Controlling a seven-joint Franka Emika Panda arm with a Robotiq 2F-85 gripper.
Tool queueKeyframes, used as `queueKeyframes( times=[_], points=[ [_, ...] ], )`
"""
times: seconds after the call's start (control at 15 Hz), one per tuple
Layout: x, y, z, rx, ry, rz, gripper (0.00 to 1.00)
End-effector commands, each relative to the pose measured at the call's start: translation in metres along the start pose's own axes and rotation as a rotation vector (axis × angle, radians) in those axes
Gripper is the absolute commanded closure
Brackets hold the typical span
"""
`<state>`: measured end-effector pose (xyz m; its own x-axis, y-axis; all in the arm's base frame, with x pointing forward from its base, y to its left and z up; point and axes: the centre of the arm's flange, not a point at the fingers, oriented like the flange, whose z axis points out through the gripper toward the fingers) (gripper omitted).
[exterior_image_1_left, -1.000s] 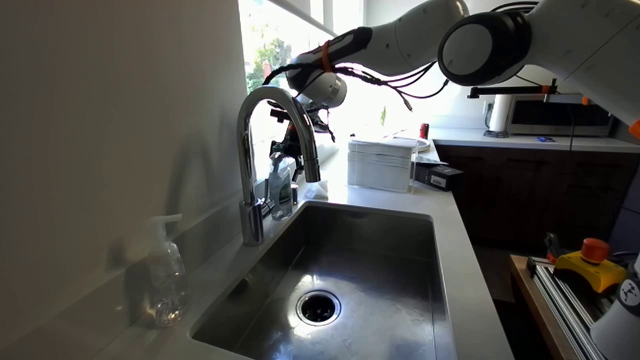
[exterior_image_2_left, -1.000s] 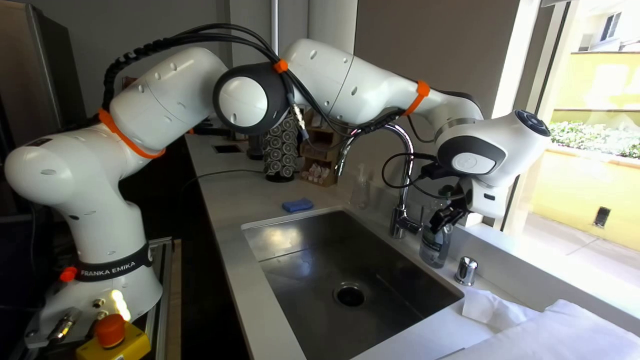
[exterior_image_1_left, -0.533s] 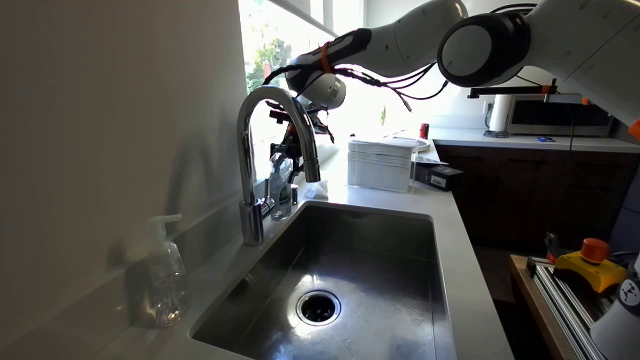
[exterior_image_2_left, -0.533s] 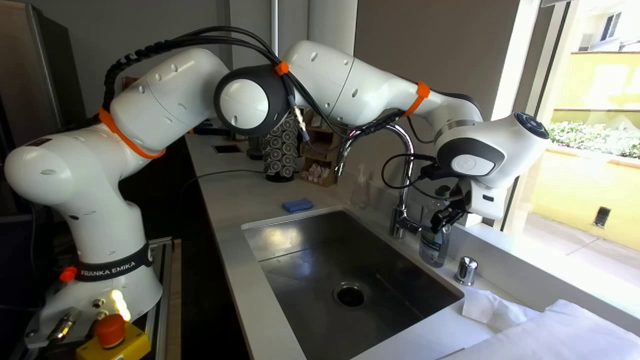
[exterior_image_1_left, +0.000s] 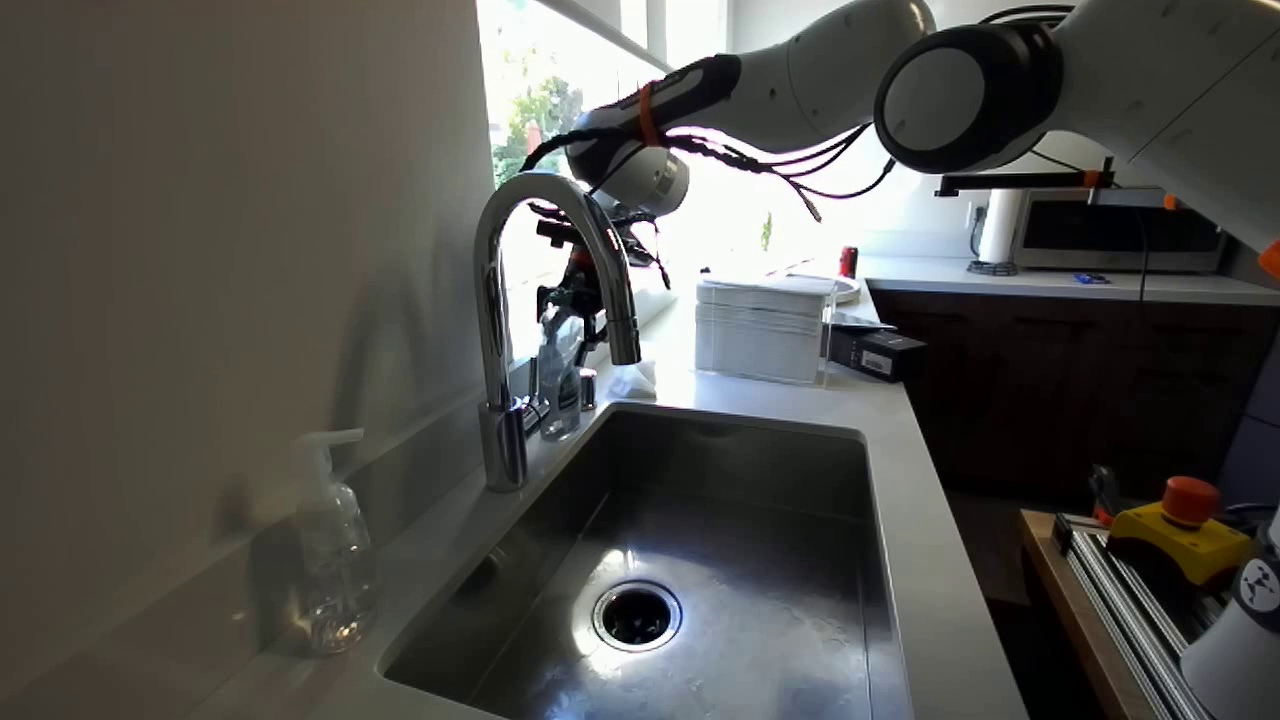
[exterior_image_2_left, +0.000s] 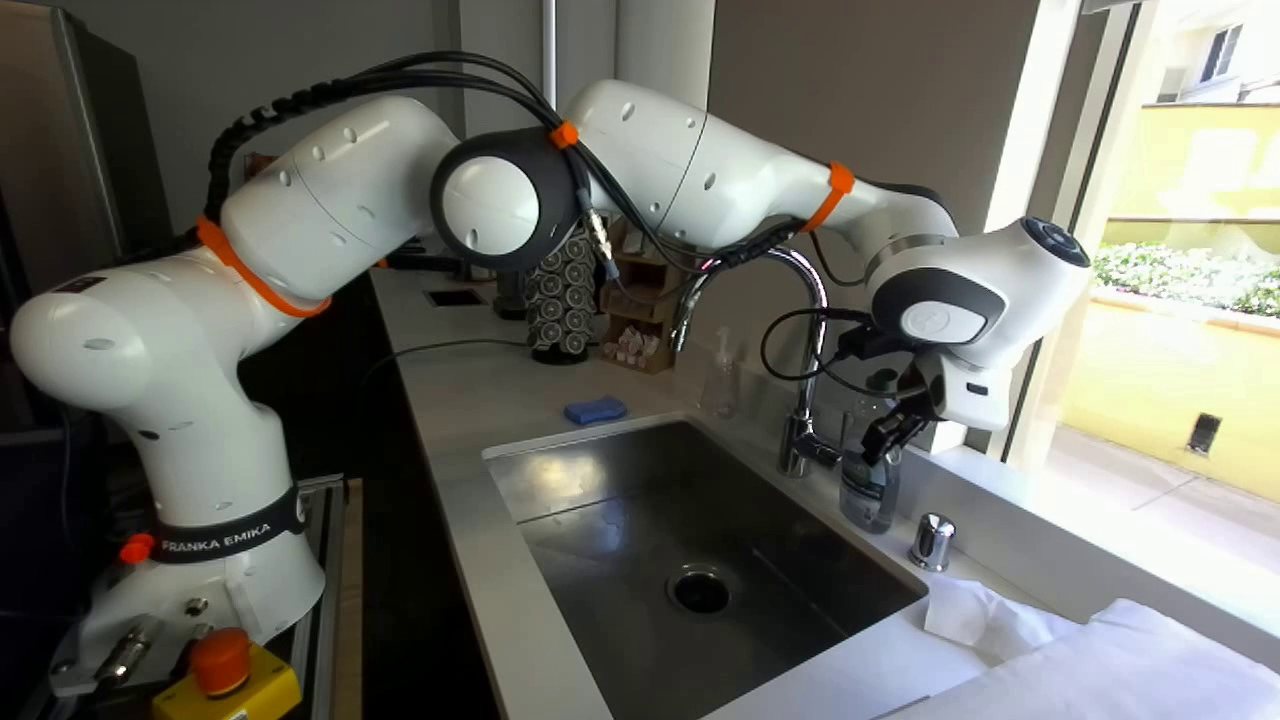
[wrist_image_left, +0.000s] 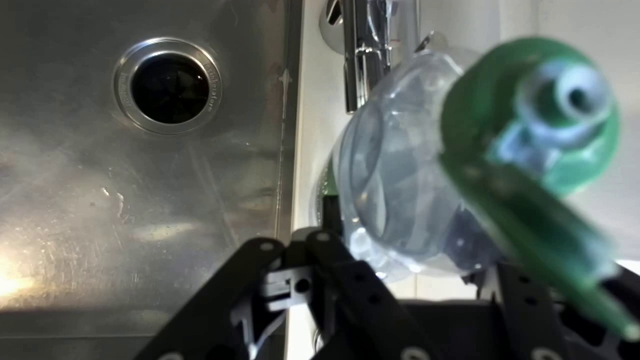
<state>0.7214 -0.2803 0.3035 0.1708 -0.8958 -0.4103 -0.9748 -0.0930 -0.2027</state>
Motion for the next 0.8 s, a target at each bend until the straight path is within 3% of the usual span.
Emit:
queueKeyframes(
  times=[0.0, 0.4, 0.73],
  points=[
    [-0.017, -0.003, -0.004, -0.023, 0.089, -0.108, 0.73],
    [-0.049, 0.0, -0.022, -0.091, 0.301, -0.316, 0.73],
    [-0.078, 0.007, -0.038, -0.088, 0.437, -0.497, 0.73]
  ],
)
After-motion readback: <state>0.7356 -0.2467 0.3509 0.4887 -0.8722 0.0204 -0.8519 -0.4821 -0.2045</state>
